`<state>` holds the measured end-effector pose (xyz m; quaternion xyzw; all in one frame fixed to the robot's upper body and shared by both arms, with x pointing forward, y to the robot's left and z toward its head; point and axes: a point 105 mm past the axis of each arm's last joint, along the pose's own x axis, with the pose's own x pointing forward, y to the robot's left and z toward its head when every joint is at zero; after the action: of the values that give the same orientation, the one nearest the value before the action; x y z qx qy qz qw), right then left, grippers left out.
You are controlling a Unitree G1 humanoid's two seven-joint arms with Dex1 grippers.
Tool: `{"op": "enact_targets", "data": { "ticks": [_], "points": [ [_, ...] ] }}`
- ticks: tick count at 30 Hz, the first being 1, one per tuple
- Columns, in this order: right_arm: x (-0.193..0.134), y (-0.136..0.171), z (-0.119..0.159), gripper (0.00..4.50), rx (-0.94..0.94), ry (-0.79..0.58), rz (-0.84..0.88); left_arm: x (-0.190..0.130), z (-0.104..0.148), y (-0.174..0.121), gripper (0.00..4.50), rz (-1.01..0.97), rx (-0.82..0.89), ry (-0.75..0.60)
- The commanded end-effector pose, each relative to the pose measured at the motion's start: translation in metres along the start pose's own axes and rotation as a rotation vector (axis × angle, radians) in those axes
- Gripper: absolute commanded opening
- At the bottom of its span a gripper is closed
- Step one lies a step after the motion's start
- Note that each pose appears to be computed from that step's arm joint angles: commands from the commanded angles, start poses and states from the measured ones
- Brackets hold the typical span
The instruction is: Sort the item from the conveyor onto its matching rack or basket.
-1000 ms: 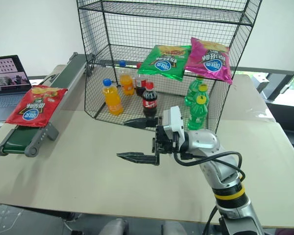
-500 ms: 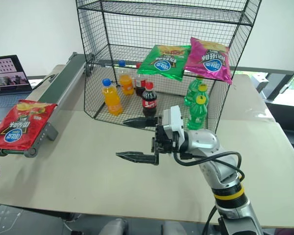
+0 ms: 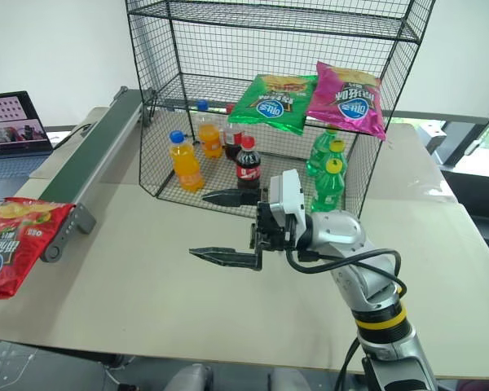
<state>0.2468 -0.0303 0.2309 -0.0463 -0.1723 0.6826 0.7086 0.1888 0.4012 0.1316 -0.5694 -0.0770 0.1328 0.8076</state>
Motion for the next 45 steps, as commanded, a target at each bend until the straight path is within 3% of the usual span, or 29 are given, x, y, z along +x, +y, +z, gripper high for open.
{"op": "enact_targets", "data": {
  "ticks": [1, 3, 10, 14, 19, 22, 28, 34, 39, 45],
  "points": [
    [0.002, 0.001, 0.016, 4.5, -0.041, -0.04, 0.015, 0.001, 0.006, -0.011, 1.06, -0.039, 0.034, -0.01],
    [0.002, 0.001, 0.016, 4.5, -0.044, -0.04, 0.013, 0.002, 0.007, -0.012, 0.05, -0.043, 0.031, -0.018],
    [-0.001, -0.003, 0.014, 4.5, -0.051, -0.032, -0.039, 0.007, -0.004, -0.053, 0.05, -0.174, 0.042, 0.019],
    [-0.008, -0.019, 0.017, 4.5, -0.093, -0.03, -0.188, 0.014, -0.028, -0.122, 0.05, -0.405, 0.086, 0.087],
    [-0.015, -0.037, 0.029, 4.5, -0.158, -0.06, -0.369, 0.024, -0.069, -0.201, 0.05, -0.657, 0.116, 0.205],
    [-0.018, -0.045, 0.037, 4.5, -0.237, -0.073, -0.492, 0.031, -0.106, -0.245, 0.05, -0.792, 0.067, 0.332],
    [-0.02, -0.045, 0.036, 4.5, -0.281, -0.075, -0.625, 0.042, -0.16, -0.303, 0.05, -0.95, -0.079, 0.559],
    [-0.028, -0.04, 0.041, 4.5, -0.316, -0.07, -0.709, 0.074, -0.194, -0.335, 0.05, -1.027, -0.221, 0.654],
    [-0.034, -0.042, 0.049, 4.5, -0.349, -0.076, -0.772, 0.119, -0.206, -0.332, 0.05, -1.0, -0.285, 0.574],
    [-0.03, -0.038, 0.048, 4.5, -0.338, -0.081, -0.792, 0.146, -0.211, -0.322, 0.05, -0.973, -0.328, 0.499]
  ]
}}
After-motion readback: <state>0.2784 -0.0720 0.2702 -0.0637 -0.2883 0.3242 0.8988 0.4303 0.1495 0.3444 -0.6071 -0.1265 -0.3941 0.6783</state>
